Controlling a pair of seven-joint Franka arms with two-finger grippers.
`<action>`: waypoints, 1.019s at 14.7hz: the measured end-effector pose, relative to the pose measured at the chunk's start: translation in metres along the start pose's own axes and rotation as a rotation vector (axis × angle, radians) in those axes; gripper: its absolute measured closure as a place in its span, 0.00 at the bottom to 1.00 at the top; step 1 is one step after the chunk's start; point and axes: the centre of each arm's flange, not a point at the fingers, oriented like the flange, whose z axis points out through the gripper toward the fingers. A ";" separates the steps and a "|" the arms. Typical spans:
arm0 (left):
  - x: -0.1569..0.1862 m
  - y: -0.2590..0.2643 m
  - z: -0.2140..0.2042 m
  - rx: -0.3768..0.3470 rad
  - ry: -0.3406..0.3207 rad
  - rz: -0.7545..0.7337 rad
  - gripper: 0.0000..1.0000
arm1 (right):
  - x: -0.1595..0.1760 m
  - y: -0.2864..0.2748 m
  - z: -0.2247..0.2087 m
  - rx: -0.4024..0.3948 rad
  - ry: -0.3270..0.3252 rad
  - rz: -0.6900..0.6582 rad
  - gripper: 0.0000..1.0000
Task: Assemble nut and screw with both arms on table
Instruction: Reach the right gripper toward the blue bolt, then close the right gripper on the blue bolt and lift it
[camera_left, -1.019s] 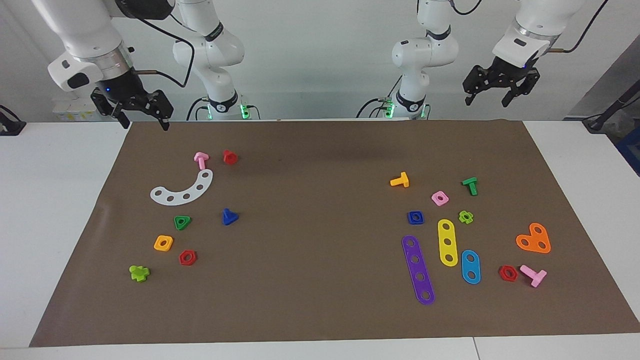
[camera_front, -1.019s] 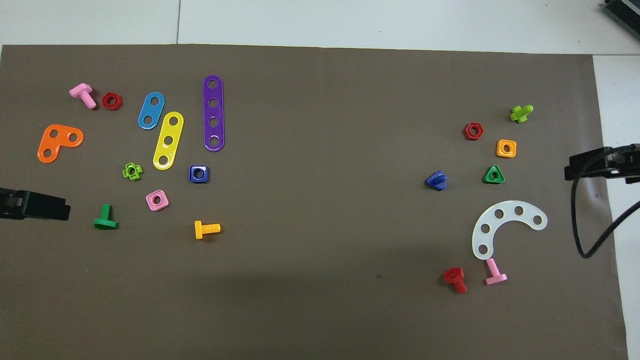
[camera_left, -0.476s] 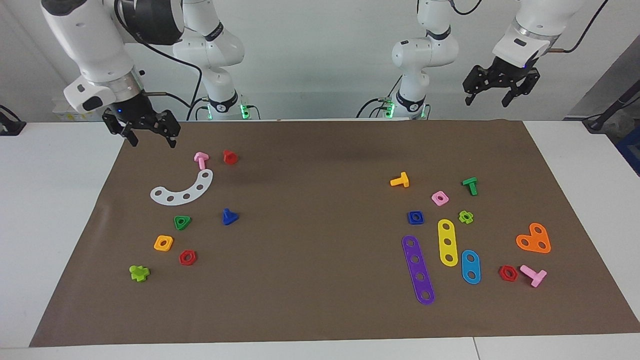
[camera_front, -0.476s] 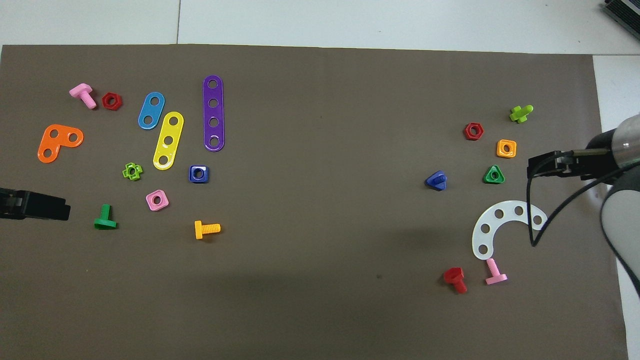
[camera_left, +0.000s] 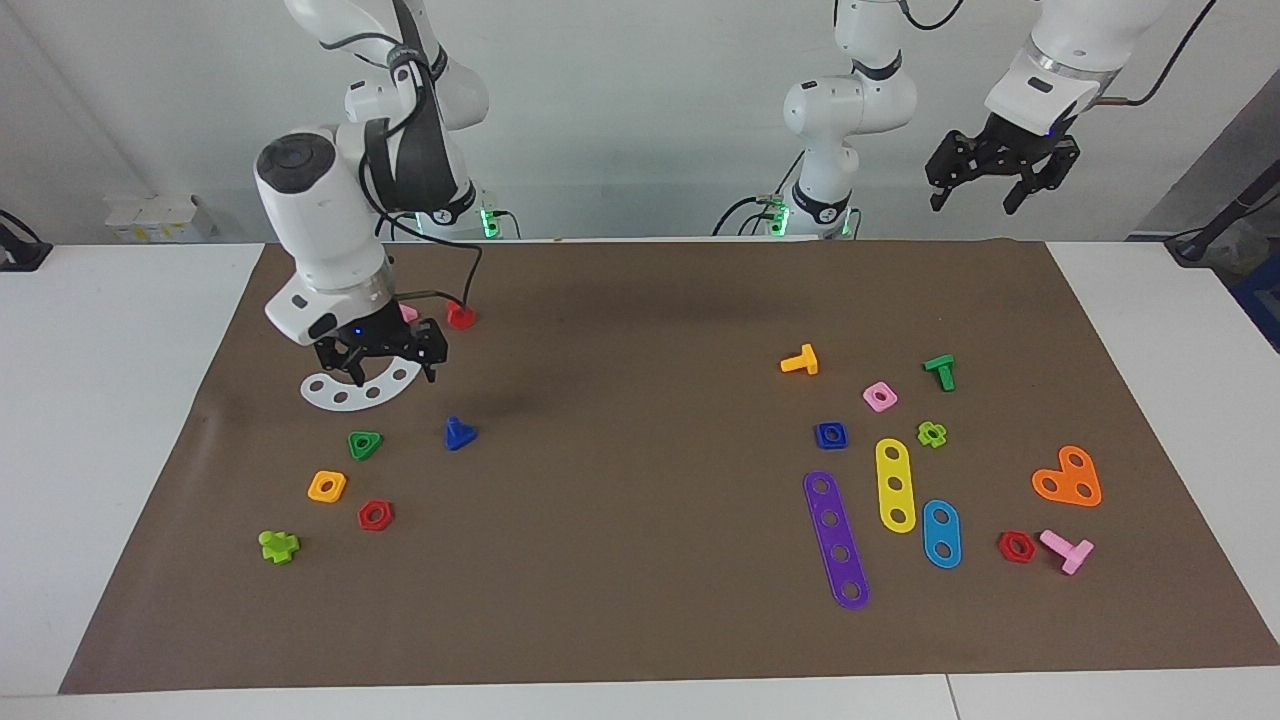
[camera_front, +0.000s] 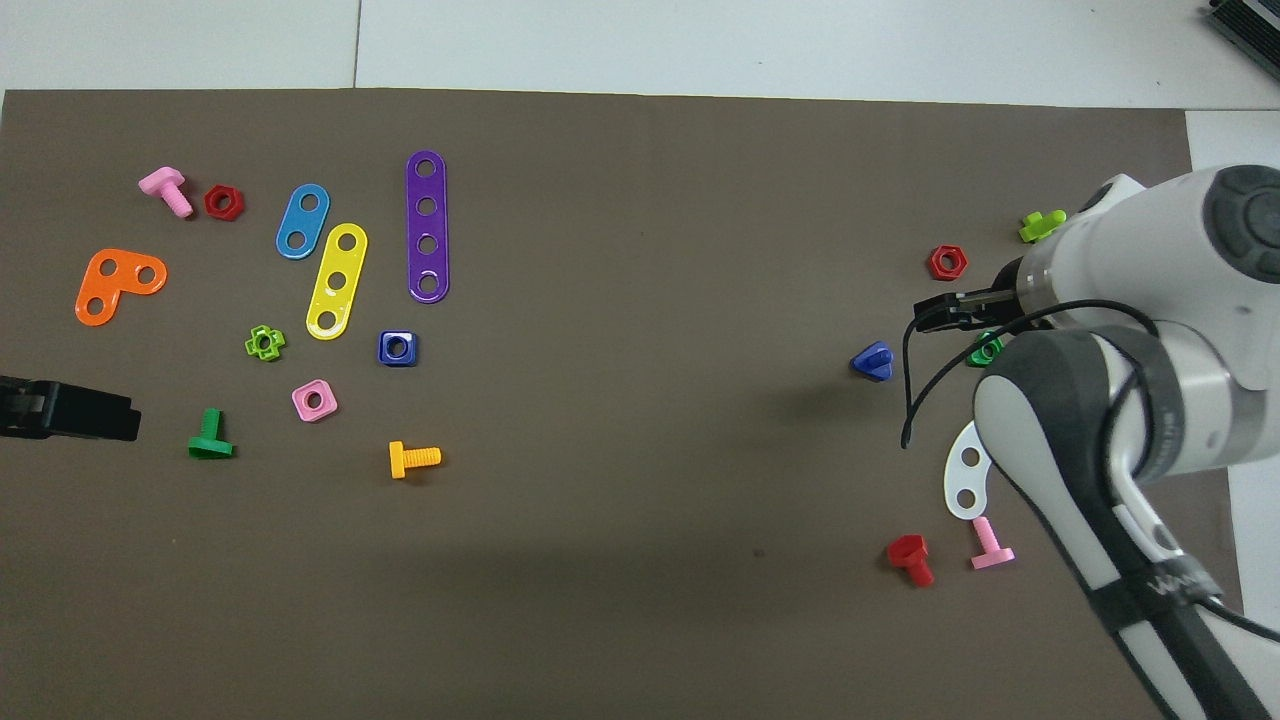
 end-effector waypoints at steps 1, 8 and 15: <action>0.000 0.000 0.000 0.000 0.000 0.000 0.00 | 0.004 -0.006 0.018 -0.001 0.013 -0.009 0.00; 0.000 0.000 0.000 0.000 0.000 0.000 0.00 | 0.002 -0.035 0.098 -0.011 -0.040 -0.059 0.05; 0.000 0.000 0.000 0.000 0.000 0.000 0.00 | -0.022 -0.032 0.120 -0.010 -0.081 -0.079 0.46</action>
